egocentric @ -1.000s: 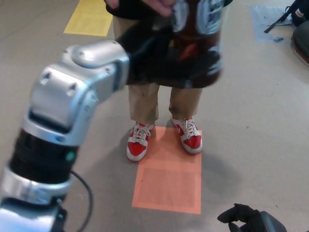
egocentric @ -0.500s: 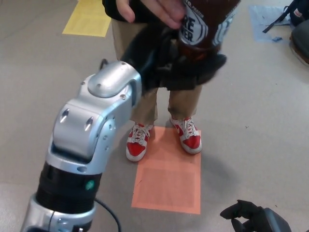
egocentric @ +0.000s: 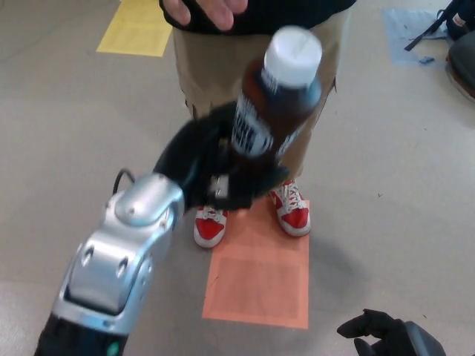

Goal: The robot recieved a bottle of protein shake from a person using its left hand and then shake the protein up and down 2 two times and hand it back to the person

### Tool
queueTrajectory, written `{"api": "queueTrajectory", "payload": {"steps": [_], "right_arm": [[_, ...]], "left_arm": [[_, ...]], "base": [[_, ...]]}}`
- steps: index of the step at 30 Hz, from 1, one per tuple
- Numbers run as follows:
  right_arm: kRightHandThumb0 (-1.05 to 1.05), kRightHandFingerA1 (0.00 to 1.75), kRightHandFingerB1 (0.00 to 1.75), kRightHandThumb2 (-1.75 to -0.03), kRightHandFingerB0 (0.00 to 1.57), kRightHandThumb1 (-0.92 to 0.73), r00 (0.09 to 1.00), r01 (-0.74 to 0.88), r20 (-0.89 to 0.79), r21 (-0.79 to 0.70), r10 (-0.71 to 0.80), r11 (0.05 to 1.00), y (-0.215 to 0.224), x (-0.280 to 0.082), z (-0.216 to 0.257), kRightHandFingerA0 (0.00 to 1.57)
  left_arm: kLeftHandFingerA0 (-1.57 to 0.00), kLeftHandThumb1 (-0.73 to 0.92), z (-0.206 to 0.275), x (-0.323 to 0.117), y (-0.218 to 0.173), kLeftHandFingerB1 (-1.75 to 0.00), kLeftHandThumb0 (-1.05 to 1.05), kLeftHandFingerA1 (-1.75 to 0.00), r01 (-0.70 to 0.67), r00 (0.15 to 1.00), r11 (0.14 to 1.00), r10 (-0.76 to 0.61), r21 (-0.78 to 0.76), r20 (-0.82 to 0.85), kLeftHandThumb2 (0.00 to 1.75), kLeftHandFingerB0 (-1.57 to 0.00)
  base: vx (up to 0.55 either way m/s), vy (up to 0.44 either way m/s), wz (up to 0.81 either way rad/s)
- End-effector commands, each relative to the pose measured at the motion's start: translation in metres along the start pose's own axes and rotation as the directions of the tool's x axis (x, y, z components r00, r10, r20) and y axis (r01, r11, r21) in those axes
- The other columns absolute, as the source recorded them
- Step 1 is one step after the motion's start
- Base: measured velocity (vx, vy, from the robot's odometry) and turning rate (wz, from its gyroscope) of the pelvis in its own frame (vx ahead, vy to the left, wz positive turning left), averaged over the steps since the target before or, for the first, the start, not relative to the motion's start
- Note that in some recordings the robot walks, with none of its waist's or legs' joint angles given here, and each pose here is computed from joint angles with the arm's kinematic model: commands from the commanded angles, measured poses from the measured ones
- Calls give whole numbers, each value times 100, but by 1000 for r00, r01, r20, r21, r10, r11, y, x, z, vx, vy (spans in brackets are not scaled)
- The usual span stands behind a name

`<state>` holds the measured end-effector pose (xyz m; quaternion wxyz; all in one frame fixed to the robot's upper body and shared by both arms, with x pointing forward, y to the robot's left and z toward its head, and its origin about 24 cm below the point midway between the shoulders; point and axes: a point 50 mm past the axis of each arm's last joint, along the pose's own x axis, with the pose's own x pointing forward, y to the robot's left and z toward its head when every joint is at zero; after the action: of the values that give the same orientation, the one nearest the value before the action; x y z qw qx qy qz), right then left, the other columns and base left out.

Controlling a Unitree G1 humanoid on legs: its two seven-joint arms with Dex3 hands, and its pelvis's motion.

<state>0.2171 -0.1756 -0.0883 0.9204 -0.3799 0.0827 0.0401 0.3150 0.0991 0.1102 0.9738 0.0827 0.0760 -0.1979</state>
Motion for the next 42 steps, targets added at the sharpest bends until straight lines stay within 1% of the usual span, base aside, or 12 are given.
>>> {"api": "queueTrajectory", "payload": {"steps": [1, 11, 15, 20, 22, 24, 27, 29, 32, 38, 40, 42], "right_arm": [[-29, 69, 62, -72, 82, -78, 1000, 5, -3, 12, -5, 1000, -2, -1, -2, 86], [-27, 74, 62, -73, 83, -79, 1000, 17, 8, 16, -17, 1000, -3, 4, 2, 88], [-28, 80, 62, -73, 84, -79, 1000, 26, 4, 25, -26, 999, -3, 3, 2, 88], [-26, 77, 63, -74, 84, -77, 999, 35, 7, 31, -35, 999, -3, 3, 2, 88], [-26, 71, 62, -75, 84, -77, 999, 33, 8, 25, -33, 999, -2, 4, 4, 89], [-27, 66, 62, -74, 83, -77, 999, 30, 13, 24, -31, 999, -2, 8, 7, 90], [-27, 72, 62, -74, 82, -78, 999, 33, 2, 56, -33, 998, -1, 8, 8, 86], [-27, 79, 62, -72, 83, -79, 1000, 28, -3, 53, -28, 998, -2, 6, 5, 85], [-27, 70, 60, -71, 82, -80, 1000, 26, -13, 52, -26, 998, -2, 4, 2, 84], [-28, 68, 61, -71, 82, -80, 1000, 20, -13, 61, -19, 998, 0, 5, 4, 87], [-27, 68, 61, -74, 83, -78, 1000, 26, -8, 65, -26, 998, 1, 6, 7, 87], [-28, 72, 62, -75, 83, -77, 1000, 29, 1, 63, -29, 998, 1, 6, 7, 88]], "left_arm": [[-83, 85, -38, -10, 13, -108, -20, -138, -42, 999, 995, 41, 88, 10, 67, -63], [-78, 85, -84, -12, 19, -108, -19, -143, -82, 988, 993, 70, -83, -138, 65, -61], [-80, 86, -97, -15, 15, -108, -19, -143, -61, 984, 997, 51, -55, -169, 65, -66], [-79, 86, -31, -3, 22, -108, -23, -143, -40, 998, 993, 46, -114, 49, 66, -63], [-70, 83, 19, 1, 33, -114, -25, -162, -49, 978, 981, 85, -188, 188, 67, -59], [-70, 84, 46, -2, 41, -117, -21, -162, -38, 957, 963, 112, -268, 269, 66, -65], [-74, 82, -15, -1, 30, -109, -18, -157, -39, 995, 966, 61, -256, 77, 68, -62], [-83, 82, -92, -11, 16, -103, -21, -150, -13, 985, 985, -16, -171, -171, 64, -67], [-78, 84, -120, -23, 9, -103, -23, -144, 21, 963, 996, -44, -89, -267, 67, -65], [-70, 83, 9, -1, 41, -113, -23, -159, -9, 986, 965, 53, -263, 160, 68, -66], [-79, 82, 2, -3, 38, -113, -20, -153, -9, 989, 962, 50, -273, 142, 69, -67], [-74, 76, -30, -7, 28, -109, -20, -153, 11, 999, 970, -2, -243, 38, 67, -66]], "base": [[0, 0, 0], [0, 0, 0], [0, 0, 0], [0, 0, 0], [0, 0, 0], [0, 0, 0], [0, 0, 0], [0, 0, 0], [0, 0, 0], [0, 0, 4], [0, 0, 0], [0, 0, 0]]}}
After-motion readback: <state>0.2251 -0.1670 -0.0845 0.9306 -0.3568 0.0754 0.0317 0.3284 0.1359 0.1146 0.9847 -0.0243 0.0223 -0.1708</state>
